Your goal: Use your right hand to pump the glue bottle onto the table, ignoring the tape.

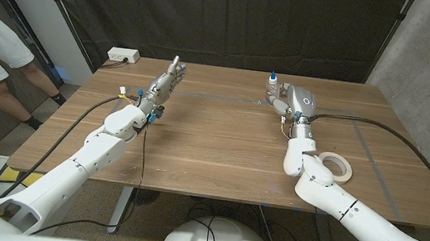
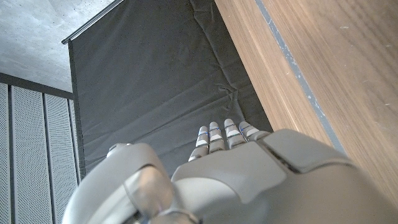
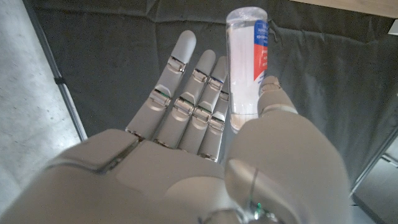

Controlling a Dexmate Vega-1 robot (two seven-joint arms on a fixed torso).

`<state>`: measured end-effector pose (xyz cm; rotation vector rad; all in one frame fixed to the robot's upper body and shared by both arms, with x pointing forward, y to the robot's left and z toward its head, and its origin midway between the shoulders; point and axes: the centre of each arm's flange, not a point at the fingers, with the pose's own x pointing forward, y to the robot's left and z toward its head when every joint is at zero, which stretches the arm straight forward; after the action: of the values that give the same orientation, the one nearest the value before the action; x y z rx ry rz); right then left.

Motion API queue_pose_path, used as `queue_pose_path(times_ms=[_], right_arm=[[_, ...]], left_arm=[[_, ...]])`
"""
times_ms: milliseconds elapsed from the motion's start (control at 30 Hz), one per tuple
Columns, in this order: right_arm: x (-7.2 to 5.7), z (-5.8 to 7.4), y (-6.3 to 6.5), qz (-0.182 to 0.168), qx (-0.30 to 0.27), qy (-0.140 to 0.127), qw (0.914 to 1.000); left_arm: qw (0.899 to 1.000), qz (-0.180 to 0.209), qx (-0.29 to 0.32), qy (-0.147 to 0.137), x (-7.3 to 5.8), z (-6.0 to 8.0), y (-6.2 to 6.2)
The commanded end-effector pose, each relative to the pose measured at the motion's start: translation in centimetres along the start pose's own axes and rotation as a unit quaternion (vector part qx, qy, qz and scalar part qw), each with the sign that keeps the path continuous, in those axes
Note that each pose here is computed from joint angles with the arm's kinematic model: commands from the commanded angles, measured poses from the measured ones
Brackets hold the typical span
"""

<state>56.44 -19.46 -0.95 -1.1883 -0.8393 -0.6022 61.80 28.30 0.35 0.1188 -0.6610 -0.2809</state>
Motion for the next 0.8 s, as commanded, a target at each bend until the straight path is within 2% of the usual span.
queue_pose_path(times_ms=[33,367,533,800], right_arm=[[0.9,0.5,-1.5,-0.003,-0.092,-0.084,0.9922],[2.0,0.3,-2.6,-0.006,-0.164,-0.145,0.9757],[2.4,0.2,-2.9,-0.013,-0.202,-0.169,0.9646],[3.0,0.2,-3.6,-0.021,-0.258,-0.212,0.9422]], left_arm=[[1.0,-0.001,0.001,-0.002,0.1,0.1,-0.4],[1.0,-0.002,0.004,-0.006,0.1,0.5,-0.8],[1.0,0.001,0.004,-0.008,-0.1,0.7,-0.9],[1.0,0.003,0.005,-0.01,-0.3,0.8,-1.0]])
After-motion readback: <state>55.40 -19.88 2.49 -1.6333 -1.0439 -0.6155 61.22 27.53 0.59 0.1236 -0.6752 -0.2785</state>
